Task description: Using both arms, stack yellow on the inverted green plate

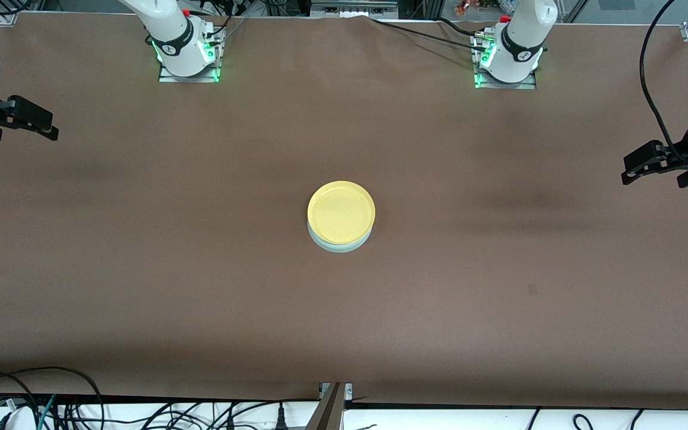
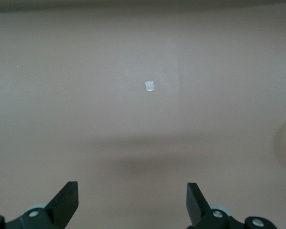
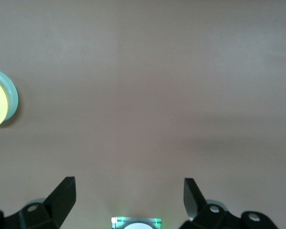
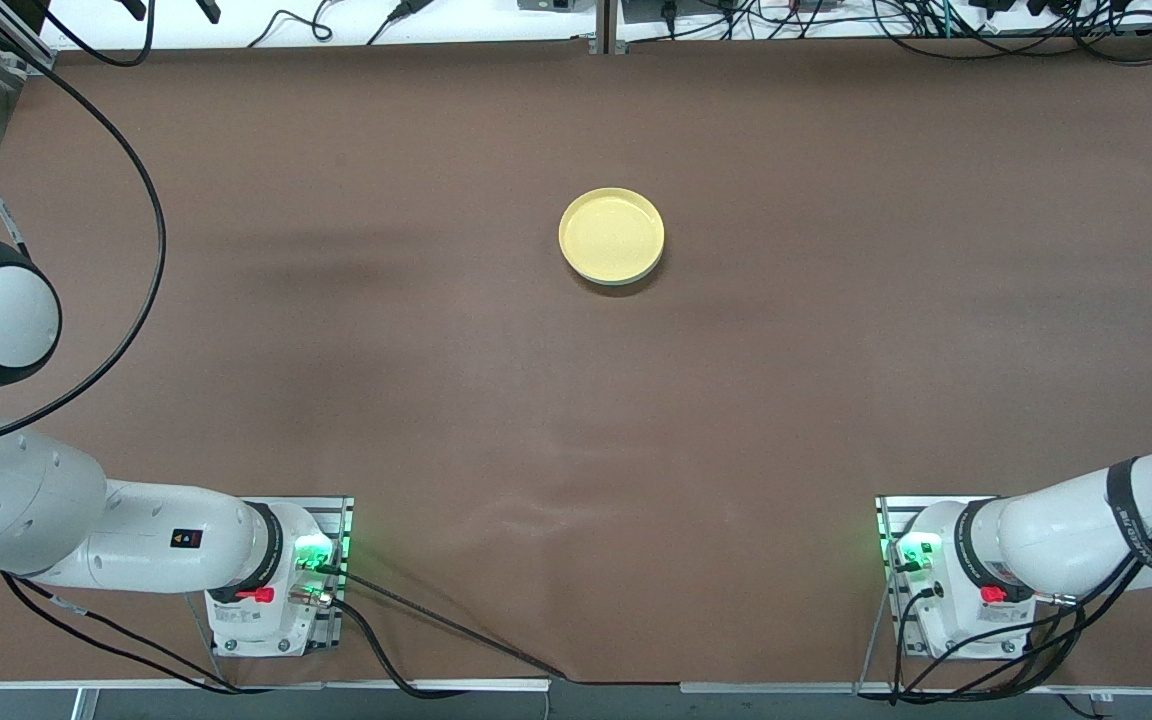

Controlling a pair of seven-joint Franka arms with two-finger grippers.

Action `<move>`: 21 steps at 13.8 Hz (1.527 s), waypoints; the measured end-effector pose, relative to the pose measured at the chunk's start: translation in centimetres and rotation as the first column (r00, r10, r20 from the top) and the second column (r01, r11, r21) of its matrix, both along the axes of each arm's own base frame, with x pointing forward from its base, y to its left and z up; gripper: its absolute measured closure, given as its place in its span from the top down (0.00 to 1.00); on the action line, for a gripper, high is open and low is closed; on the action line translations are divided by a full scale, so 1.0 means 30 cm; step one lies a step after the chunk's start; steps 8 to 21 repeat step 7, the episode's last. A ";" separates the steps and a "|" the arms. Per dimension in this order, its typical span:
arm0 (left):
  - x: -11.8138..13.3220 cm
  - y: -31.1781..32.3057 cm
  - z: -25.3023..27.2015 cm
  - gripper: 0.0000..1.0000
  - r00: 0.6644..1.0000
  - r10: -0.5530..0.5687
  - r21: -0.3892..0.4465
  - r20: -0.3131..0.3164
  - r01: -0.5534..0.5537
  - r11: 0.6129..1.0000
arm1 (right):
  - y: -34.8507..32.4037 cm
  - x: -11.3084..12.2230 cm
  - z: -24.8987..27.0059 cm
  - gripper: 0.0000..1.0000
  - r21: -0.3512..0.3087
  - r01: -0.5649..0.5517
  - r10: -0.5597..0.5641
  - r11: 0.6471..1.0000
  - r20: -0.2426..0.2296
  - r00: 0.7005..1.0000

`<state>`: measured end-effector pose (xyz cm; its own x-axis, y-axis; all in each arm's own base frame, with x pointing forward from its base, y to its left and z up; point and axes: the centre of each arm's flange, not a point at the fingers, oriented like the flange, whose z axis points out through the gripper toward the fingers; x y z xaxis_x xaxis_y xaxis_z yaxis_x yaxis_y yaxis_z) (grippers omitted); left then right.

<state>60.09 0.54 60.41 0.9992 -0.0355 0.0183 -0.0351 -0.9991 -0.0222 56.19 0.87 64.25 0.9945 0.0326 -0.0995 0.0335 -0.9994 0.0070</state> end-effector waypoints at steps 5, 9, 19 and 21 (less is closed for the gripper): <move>0.014 -0.011 -0.021 1.00 1.000 -0.006 0.004 -0.009 0.006 1.000 | -0.007 -0.029 -0.063 1.00 -0.004 -0.011 0.010 1.000 -0.048 0.999; 0.014 -0.011 -0.019 1.00 1.000 -0.006 0.004 -0.008 0.006 1.000 | -0.010 -0.025 -0.078 1.00 -0.005 -0.010 0.010 1.000 -0.058 0.998; 0.014 -0.011 -0.019 1.00 1.000 -0.006 0.004 -0.008 0.006 1.000 | -0.010 -0.025 -0.078 1.00 -0.005 -0.010 0.010 1.000 -0.058 0.998; 0.014 -0.011 -0.019 1.00 1.000 -0.006 0.004 -0.008 0.006 1.000 | -0.010 -0.025 -0.078 1.00 -0.005 -0.010 0.010 1.000 -0.058 0.998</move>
